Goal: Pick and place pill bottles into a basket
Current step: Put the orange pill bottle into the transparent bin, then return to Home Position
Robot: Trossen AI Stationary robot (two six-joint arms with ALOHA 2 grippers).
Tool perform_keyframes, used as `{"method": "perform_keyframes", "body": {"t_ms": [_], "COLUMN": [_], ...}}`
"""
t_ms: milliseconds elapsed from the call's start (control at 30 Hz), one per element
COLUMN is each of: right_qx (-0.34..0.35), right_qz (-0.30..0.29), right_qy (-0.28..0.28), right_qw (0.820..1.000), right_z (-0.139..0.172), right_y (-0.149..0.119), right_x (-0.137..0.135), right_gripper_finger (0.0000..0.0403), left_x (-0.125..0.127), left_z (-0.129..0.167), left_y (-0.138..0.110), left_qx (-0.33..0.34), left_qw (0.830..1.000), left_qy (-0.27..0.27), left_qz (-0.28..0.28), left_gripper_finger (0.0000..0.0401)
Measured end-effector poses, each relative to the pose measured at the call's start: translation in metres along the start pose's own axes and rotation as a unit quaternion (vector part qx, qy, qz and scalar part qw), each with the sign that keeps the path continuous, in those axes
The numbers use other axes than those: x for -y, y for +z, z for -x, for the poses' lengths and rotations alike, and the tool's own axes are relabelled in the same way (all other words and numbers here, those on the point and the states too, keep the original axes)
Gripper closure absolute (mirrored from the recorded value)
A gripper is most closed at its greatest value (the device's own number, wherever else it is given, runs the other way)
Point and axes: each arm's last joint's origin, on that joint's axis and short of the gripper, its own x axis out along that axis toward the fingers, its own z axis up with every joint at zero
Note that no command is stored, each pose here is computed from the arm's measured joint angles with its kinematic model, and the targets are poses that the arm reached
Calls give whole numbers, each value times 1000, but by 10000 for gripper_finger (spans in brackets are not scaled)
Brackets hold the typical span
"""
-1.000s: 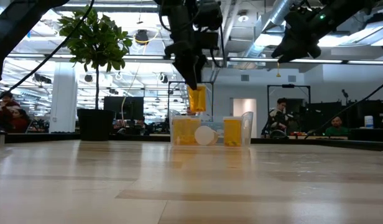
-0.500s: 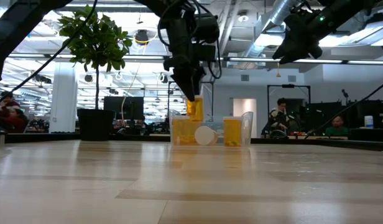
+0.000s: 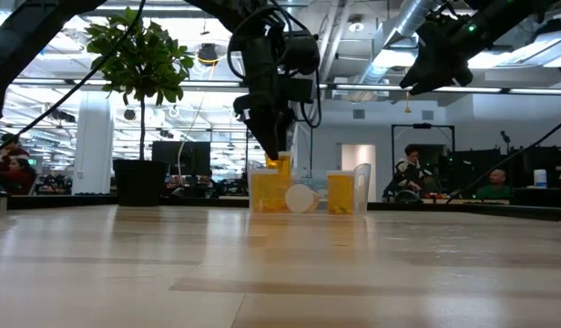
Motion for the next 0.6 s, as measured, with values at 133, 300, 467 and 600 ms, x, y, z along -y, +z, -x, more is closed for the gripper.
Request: {"method": "perform_keyframes", "body": {"t_ms": [133,300,467,600], "right_qx": [0,-4,-14,-18], "right_qz": [0,1,2,2], "right_qy": [0,0,-1,-1], "right_qw": [1000,1000,1000,1000], "right_z": [0,0,0,0], "right_y": [0,-1,-3,-4], "right_x": [0,0,0,0], "right_gripper_finger": [168,168,168,168], "left_x": [0,0,0,1], "left_z": [0,0,0,0], "left_y": [0,0,0,0], "left_qx": [0,0,-1,-7], "left_qw": [1000,1000,1000,1000], "left_qy": [0,0,2,5], "left_qz": [0,1,0,2], "left_gripper_finger": [171,153,137,134]}}
